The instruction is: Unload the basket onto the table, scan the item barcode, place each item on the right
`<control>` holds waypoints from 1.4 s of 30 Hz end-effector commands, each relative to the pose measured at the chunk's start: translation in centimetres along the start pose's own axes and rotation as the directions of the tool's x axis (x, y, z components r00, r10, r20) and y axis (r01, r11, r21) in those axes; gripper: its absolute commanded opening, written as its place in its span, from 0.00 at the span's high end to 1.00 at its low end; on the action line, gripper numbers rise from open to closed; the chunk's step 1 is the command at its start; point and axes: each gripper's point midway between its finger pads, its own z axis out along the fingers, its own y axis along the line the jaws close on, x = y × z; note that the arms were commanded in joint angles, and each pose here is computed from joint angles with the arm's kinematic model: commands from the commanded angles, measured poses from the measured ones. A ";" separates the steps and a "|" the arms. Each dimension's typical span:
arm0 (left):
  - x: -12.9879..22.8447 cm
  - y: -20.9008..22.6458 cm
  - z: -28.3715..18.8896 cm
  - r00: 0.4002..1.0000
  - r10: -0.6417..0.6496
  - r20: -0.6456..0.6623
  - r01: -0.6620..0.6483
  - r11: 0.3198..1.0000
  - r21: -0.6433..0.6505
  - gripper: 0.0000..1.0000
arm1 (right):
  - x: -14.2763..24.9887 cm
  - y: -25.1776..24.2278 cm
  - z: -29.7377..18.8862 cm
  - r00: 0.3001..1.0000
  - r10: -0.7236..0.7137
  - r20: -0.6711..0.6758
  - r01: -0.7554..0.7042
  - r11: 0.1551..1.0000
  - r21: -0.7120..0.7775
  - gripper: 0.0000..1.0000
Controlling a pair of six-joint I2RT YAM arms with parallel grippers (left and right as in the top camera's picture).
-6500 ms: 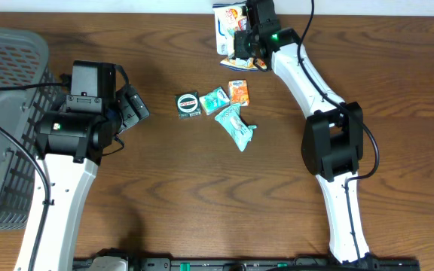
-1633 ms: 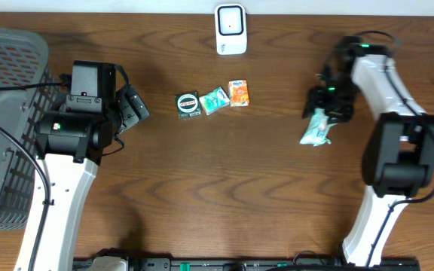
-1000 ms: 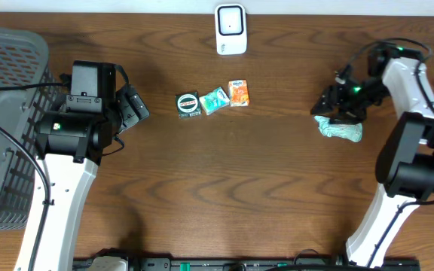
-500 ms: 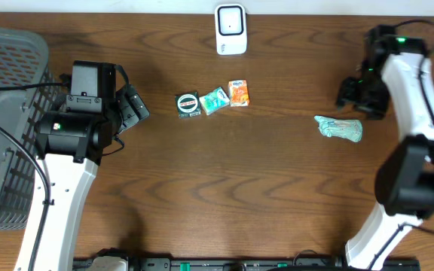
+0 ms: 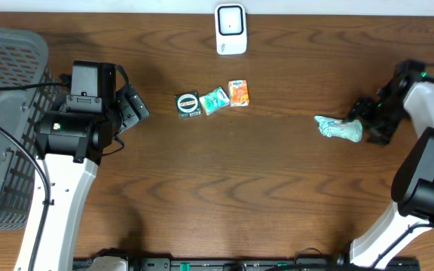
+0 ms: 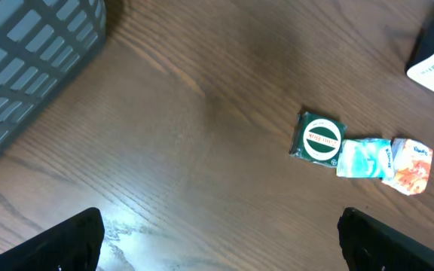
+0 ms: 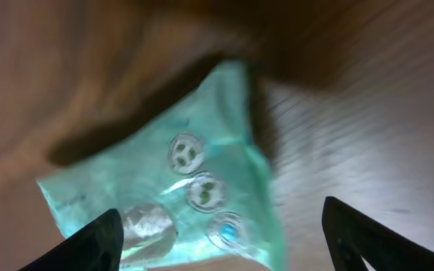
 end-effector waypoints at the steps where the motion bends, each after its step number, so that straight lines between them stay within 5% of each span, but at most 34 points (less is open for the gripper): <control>1: -0.4 0.1 -0.4 1.000 0.004 0.014 -0.004 1.000 -0.001 0.02 | 2.2 2.8 1.5 0.996 -0.056 -0.070 0.045 0.988 -0.150 0.27; 5: -0.4 0.1 -0.4 1.000 0.004 0.014 -0.004 1.000 -0.001 0.02 | 5.2 9.2 0.3 0.967 -0.227 -0.117 0.153 0.883 -0.445 0.32; 9: -0.4 0.1 -0.4 1.000 0.004 0.014 -0.004 1.000 -0.001 0.02 | 7.9 13.9 -1.3 0.930 -0.339 -0.141 0.202 0.793 -0.575 0.33; 14: -0.4 0.1 -0.4 1.000 0.004 0.014 -0.004 1.000 -0.001 0.02 | 8.3 16.3 -3.0 0.908 -0.401 -0.121 0.278 0.793 -0.541 0.28; 20: -0.4 0.1 -0.4 1.000 0.004 0.014 -0.004 1.000 -0.001 0.02 | 4.7 13.9 -2.7 0.939 -0.343 -0.031 0.328 0.918 -0.221 0.25; 22: -0.4 0.1 -0.4 1.000 0.004 0.014 -0.004 1.000 -0.001 0.02 | 4.2 14.0 -2.2 0.921 -0.389 0.004 0.385 0.908 -0.169 0.31; 25: -0.4 0.1 -0.4 1.000 0.004 0.014 -0.004 1.000 -0.001 0.02 | 3.3 15.6 -1.9 0.796 -0.595 0.109 0.605 0.786 -0.123 0.46; 27: -0.4 0.1 -0.4 1.000 0.004 0.014 -0.004 1.000 -0.001 0.02 | 3.8 17.1 -1.6 0.676 -0.722 0.147 0.736 0.669 -0.105 0.47; 30: -0.4 0.1 -0.4 1.000 0.004 0.014 -0.004 1.000 -0.001 0.02 | 5.6 18.2 -1.1 0.560 -0.818 0.131 0.828 0.551 -0.100 0.45; 33: -0.4 0.1 -0.4 1.000 0.004 0.014 -0.004 1.000 -0.001 0.02 | 7.4 17.7 0.0 0.419 -0.907 0.049 0.908 0.419 -0.015 0.27; 36: -0.4 0.1 -0.4 1.000 0.004 0.014 -0.004 1.000 -0.001 0.02 | 7.0 15.7 1.1 0.367 -0.927 -0.070 0.917 0.349 0.193 0.19; 42: -0.4 0.1 -0.4 1.000 0.004 0.014 -0.004 1.000 -0.001 0.02 | 7.4 15.2 3.1 0.290 -0.947 -0.139 0.904 0.224 0.364 0.14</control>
